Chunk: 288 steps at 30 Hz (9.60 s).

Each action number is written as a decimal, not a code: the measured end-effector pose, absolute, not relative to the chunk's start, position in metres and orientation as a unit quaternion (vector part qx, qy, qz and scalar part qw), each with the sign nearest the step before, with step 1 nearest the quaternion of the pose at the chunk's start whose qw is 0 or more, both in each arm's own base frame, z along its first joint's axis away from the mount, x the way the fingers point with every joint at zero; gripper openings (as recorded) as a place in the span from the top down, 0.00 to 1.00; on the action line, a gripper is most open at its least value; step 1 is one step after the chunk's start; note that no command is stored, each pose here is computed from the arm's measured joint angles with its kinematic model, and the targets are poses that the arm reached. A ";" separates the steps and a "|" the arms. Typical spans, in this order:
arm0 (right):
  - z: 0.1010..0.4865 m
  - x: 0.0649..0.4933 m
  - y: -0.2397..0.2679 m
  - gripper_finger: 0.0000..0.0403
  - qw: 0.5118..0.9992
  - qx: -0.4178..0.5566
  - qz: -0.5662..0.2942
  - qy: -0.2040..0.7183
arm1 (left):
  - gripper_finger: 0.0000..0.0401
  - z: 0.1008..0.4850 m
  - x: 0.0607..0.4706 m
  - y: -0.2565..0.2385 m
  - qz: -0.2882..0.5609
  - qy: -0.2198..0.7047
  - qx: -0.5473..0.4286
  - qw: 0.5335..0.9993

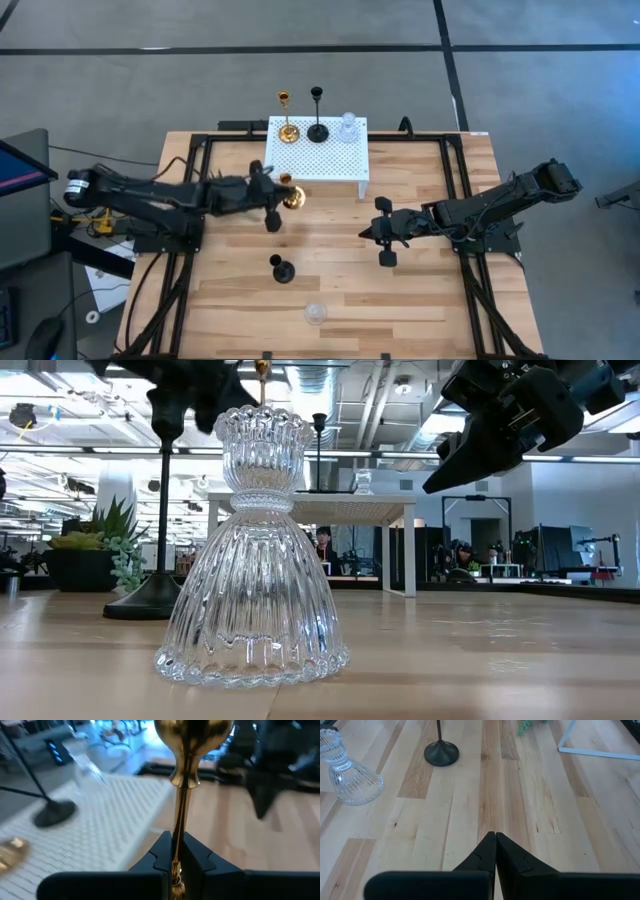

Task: Pick & Place candle stick holders
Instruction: Put the gold metal candle stand on the shelf, then put the black metal candle stand on the shelf

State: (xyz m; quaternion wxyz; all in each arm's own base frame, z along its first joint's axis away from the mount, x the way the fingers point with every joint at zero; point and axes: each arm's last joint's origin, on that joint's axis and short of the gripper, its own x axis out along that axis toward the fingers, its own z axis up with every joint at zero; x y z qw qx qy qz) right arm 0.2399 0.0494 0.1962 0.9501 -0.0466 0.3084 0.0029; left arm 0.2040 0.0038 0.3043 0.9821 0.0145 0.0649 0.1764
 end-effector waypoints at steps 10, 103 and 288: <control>0.196 0.240 0.049 1.00 0.950 -0.047 0.003 0.308 | 0.96 0.323 0.198 0.046 0.257 0.066 0.039 0.963; 0.195 0.239 0.049 1.00 0.947 -0.050 0.001 0.318 | 0.56 0.306 0.197 0.111 0.284 0.093 -0.010 0.954; 0.219 0.256 0.035 1.00 0.983 -0.025 0.034 0.180 | 0.96 0.223 0.248 -0.047 -0.088 0.061 -0.039 0.994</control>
